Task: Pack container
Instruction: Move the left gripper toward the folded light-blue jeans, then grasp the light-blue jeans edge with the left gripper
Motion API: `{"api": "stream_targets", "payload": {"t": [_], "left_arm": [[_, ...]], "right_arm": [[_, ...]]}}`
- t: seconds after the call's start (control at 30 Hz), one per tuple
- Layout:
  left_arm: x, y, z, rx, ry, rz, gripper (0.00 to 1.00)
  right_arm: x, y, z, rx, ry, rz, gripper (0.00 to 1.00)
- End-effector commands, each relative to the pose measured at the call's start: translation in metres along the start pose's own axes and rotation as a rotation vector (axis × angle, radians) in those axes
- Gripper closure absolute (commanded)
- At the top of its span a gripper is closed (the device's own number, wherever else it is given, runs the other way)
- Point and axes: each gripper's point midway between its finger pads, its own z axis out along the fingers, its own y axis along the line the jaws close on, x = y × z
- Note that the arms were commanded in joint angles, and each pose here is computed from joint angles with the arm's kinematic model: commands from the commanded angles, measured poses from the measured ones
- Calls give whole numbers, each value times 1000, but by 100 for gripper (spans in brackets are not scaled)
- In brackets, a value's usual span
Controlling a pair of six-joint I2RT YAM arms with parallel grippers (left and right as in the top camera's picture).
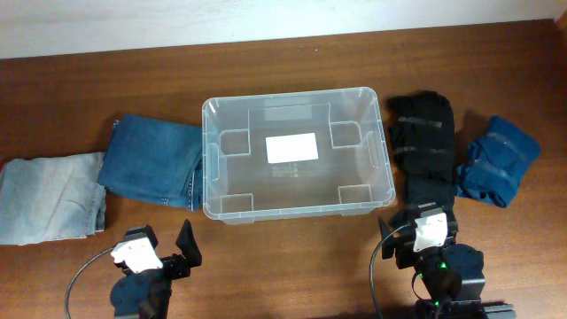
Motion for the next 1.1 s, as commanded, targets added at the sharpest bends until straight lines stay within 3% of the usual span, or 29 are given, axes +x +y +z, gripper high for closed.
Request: {"api": "stream_targets", "payload": {"t": [0.0,0.23,0.4,0.57,0.67,0.8,0.93,1.07], "left_arm": [[3,-8,0,44,9,13,1],[-22,-15,-11,60,-40,-1,1],[-89,-15,-39,-28,-85,-91,1],[-158,-50,-52,68,-85,-83,1],[-196,-53,-59,36,-119,-67,0],[-182,8,-52,-324,-41,-297,1],[-157,33,-32,-425,94,-335,1],[-130,57,-2,-397,264,-490,1]], "right_arm": [[1,-2,1,12,-1,7,2],[1,-2,1,12,-1,7,2],[1,-2,1,12,-1,7,2],[1,-2,1,12,-1,7,2],[1,-2,1,12,-1,7,2],[1,-2,1,12,-1,7,2],[1,-2,1,12,-1,7,2],[1,-2,1,12,-1,7,2]]}}
